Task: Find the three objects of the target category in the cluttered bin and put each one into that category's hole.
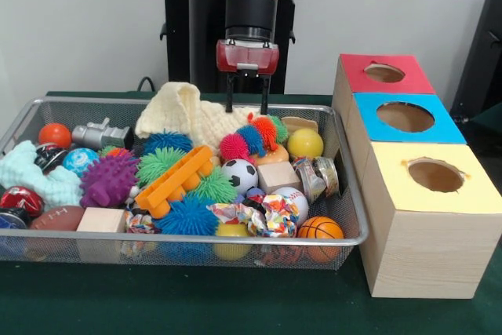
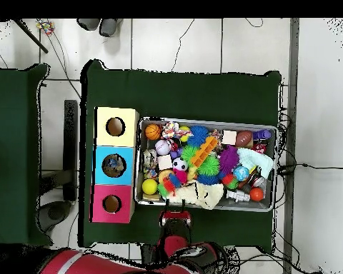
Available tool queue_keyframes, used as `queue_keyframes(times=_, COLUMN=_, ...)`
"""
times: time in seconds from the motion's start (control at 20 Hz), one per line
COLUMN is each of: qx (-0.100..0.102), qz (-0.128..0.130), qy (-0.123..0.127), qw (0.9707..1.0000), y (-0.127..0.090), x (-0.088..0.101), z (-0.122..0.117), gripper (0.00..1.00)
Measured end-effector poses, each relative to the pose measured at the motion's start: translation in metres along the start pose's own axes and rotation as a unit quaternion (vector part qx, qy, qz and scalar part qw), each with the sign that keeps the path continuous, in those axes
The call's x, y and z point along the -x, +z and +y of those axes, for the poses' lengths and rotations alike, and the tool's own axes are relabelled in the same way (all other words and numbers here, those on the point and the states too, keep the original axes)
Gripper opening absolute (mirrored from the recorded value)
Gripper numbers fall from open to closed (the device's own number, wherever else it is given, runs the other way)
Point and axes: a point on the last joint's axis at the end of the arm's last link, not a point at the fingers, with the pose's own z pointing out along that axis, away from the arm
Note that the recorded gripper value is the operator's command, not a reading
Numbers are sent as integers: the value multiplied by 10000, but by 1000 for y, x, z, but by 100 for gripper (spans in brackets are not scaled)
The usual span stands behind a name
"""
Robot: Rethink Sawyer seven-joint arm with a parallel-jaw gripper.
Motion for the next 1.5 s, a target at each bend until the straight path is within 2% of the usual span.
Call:
queue_keyframes(times=0.2, qx=-27, qz=23, qy=20, qw=10000, y=0, x=0, z=-2, gripper=100)
queue_keyframes(times=0.5, qx=-302, qz=284, qy=185, qw=9990, y=0, x=1, z=-21, gripper=100)
queue_keyframes(times=0.55, qx=-411, qz=393, qy=255, qw=9981, y=2, x=2, z=-29, gripper=100)
queue_keyframes(times=0.85, qx=-701, qz=706, qy=347, qw=9944, y=15, x=3, z=-54, gripper=100)
queue_keyframes(times=1.2, qx=-779, qz=795, qy=337, qw=9932, y=22, x=4, z=-56, gripper=100)
queue_keyframes(times=1.5, qx=-877, qz=861, qy=374, qw=9917, y=25, x=6, z=-48, gripper=100)
